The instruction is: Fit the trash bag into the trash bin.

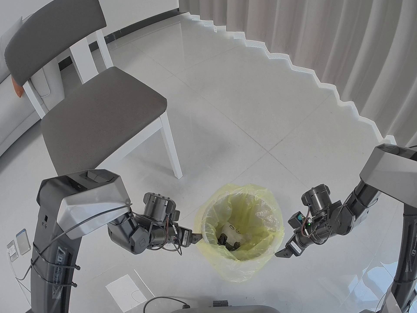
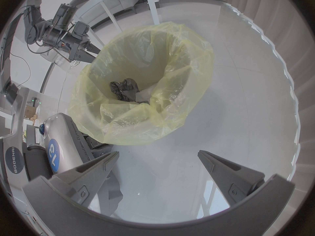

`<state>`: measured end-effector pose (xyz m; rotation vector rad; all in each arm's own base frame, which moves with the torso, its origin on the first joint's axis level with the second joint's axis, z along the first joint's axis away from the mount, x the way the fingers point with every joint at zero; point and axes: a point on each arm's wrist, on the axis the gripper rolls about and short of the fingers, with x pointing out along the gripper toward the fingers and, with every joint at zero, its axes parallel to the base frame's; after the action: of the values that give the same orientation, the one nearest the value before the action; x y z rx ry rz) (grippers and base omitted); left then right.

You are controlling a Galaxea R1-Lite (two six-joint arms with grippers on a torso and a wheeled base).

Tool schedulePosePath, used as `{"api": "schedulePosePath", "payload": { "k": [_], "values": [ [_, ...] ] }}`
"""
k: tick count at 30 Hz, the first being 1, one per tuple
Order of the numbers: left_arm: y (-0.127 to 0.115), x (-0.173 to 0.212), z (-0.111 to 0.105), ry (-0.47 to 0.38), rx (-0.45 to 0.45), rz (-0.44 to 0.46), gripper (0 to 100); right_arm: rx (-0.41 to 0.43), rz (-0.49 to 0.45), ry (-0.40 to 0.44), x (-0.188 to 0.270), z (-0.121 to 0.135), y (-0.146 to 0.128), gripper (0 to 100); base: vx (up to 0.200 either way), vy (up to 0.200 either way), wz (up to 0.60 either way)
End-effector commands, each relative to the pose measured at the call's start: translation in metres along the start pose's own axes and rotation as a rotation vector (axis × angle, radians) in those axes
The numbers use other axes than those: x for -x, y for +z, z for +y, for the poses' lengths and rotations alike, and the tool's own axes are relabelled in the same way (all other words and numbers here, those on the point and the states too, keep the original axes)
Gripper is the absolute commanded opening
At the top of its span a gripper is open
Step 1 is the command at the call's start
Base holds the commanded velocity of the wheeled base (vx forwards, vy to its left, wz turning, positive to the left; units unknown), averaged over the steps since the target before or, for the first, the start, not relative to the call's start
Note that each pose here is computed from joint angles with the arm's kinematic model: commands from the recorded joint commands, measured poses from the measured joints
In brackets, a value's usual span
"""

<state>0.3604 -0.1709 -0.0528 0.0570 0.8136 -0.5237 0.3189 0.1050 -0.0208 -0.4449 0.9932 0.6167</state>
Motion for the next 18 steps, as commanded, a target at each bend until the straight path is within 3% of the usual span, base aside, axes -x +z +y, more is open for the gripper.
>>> {"api": "schedulePosePath", "payload": {
  "k": [1,18],
  "values": [
    [0.004,-0.001,0.000,-0.001,-0.004,-0.010,100,-0.008,0.010,0.002,-0.013,-0.006,0.004,100,0.000,0.000,0.00],
    [0.001,0.006,0.007,0.012,0.004,0.003,100,-0.033,0.132,0.035,-0.055,-0.029,0.031,100,0.000,0.000,0.00]
  ]
}}
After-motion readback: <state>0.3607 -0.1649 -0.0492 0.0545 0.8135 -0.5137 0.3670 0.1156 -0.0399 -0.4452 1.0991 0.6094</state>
